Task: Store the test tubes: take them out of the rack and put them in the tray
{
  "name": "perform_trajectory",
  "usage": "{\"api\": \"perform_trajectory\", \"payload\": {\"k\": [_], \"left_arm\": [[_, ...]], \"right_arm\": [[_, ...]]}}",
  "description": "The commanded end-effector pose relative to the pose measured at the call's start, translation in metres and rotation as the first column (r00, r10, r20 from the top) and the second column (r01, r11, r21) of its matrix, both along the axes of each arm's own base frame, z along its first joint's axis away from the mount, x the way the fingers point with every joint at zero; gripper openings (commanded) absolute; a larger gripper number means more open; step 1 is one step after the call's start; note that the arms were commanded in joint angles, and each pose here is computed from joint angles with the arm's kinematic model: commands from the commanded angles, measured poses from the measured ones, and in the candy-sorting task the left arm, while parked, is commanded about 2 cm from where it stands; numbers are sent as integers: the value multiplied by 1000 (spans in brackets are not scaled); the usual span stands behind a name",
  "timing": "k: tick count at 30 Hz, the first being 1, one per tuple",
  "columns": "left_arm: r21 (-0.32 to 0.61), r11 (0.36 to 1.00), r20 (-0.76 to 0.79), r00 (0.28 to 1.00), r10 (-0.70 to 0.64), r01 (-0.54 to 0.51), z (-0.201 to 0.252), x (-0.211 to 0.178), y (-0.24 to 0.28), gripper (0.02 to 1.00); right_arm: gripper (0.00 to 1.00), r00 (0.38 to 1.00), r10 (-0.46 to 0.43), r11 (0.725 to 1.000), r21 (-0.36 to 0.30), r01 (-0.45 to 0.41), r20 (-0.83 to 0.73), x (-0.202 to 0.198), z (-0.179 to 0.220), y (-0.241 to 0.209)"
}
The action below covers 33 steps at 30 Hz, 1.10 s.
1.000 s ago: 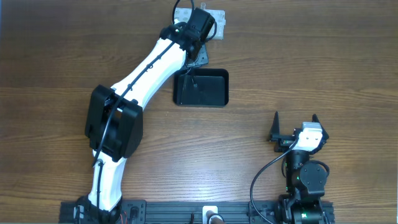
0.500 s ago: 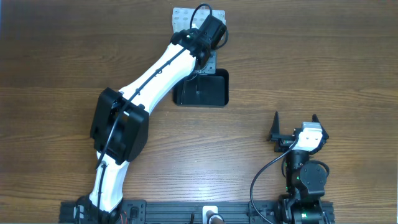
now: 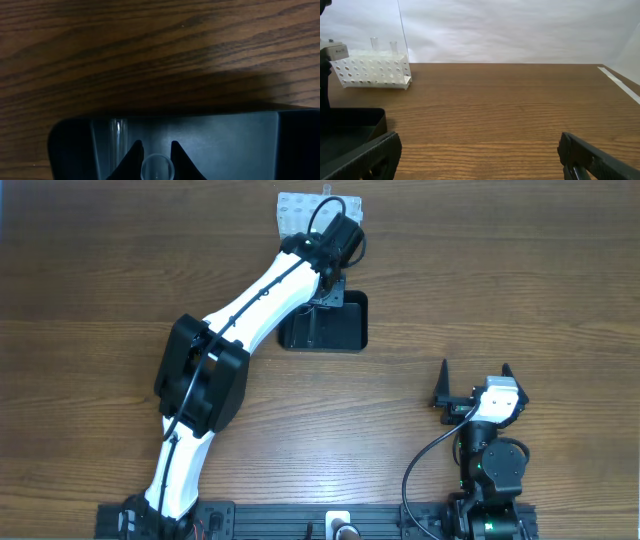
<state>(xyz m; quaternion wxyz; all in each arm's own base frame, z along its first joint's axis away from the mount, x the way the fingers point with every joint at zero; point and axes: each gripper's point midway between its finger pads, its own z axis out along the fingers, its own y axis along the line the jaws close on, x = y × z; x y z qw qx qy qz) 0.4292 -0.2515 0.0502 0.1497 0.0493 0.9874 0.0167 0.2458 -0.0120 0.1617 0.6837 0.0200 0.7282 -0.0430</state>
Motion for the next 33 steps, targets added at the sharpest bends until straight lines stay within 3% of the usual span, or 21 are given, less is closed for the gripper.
{"api": "perform_trajectory", "payload": {"k": [1, 16, 21, 26, 29, 30, 32, 33], "left_arm": [[34, 999, -7, 1000, -13, 14, -6, 1, 6, 102], [53, 999, -42, 999, -12, 15, -18, -4, 8, 139], [45, 999, -33, 999, -8, 10, -14, -3, 8, 430], [2, 1000, 36, 999, -2, 2, 21, 4, 7, 531], [-43, 999, 124, 992, 21, -16, 67, 11, 15, 654], [-58, 998, 161, 986, 33, -24, 83, 15, 18, 724], [-95, 994, 259, 963, 70, -47, 123, 24, 29, 958], [-116, 991, 308, 947, 93, -59, 143, 29, 35, 996]], "right_arm": [[991, 1000, 1, 1000, 4, -1, 0, 0, -2, 0], [991, 1000, 1, 1000, 4, -1, 0, 0, -2, 0], [991, 1000, 1, 1000, 4, -1, 0, 0, -2, 0], [993, 1000, 1, 1000, 4, -1, 0, 0, -2, 0], [993, 1000, 1, 1000, 4, -1, 0, 0, -2, 0], [991, 1000, 1, 1000, 4, -1, 0, 0, -2, 0], [993, 1000, 1, 1000, 4, -1, 0, 0, -2, 0], [991, 1000, 1, 1000, 4, -1, 0, 0, -2, 0]]}}
